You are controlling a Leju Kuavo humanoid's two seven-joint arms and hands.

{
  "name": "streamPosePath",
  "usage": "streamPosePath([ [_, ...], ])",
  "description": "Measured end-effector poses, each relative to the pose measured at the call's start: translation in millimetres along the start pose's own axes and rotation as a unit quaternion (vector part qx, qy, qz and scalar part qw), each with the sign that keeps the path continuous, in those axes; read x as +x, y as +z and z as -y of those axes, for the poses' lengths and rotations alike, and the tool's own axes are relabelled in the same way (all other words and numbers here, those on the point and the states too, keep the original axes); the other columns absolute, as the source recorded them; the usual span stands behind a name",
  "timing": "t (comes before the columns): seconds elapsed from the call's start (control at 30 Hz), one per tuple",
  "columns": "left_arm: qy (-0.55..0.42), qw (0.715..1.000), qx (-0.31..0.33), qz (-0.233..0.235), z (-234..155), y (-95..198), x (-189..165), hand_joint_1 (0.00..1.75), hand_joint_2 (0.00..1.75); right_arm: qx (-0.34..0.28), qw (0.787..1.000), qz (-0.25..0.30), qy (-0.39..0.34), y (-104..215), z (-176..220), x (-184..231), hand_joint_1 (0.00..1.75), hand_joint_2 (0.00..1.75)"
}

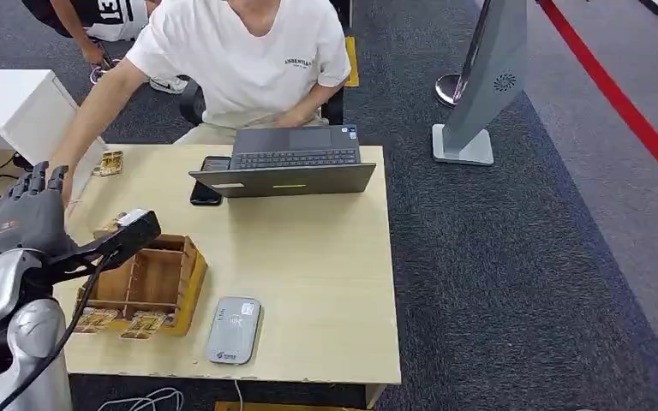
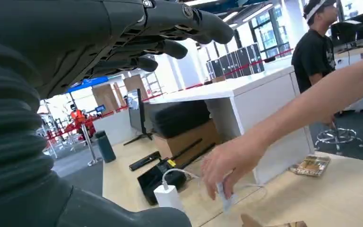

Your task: Pass the card to the sensor for recognition and then transmit it.

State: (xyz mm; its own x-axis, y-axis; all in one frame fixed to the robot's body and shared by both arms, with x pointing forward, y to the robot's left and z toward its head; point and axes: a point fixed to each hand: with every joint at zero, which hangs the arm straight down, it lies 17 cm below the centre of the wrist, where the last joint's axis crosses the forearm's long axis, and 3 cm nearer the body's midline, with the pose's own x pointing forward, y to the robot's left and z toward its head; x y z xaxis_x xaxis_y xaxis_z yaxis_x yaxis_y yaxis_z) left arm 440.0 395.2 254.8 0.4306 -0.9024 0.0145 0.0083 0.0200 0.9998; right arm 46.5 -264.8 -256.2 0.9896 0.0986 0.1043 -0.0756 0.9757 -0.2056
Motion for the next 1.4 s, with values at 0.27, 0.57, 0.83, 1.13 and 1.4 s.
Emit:
streamPosePath([
  [0.27, 0.007, 1.000, 0.017, 0.015, -6.4, 1.0, 10.2, 0.00, 1.75, -0.001, 1.000, 0.001, 0.013, -0.6, -1.1, -2.3, 0.00, 1.75],
  [0.57, 0.014, 0.999, 0.036, 0.034, -18.9, 0.2, 25.7, 0.00, 1.75, 0.000, 1.000, 0.000, 0.015, -1.0, -1.8, -5.2, 0.00, 1.75],
  [0.83, 0.017, 0.996, 0.054, 0.065, -24.3, 0.7, 42.9, 0.00, 1.75, 0.004, 1.000, -0.002, 0.003, -0.6, -4.0, -4.2, 0.00, 1.75],
  [1.13, 0.015, 0.996, 0.049, 0.069, -17.9, -1.3, 46.5, 0.00, 1.75, 0.006, 1.000, 0.001, 0.007, -0.1, -6.3, 0.3, 0.00, 1.75],
  [1.4, 0.015, 0.995, 0.048, 0.081, -16.5, -0.5, 51.5, 1.75, 1.75, 0.004, 1.000, 0.001, 0.003, -0.1, -6.0, 1.1, 0.00, 1.75],
])
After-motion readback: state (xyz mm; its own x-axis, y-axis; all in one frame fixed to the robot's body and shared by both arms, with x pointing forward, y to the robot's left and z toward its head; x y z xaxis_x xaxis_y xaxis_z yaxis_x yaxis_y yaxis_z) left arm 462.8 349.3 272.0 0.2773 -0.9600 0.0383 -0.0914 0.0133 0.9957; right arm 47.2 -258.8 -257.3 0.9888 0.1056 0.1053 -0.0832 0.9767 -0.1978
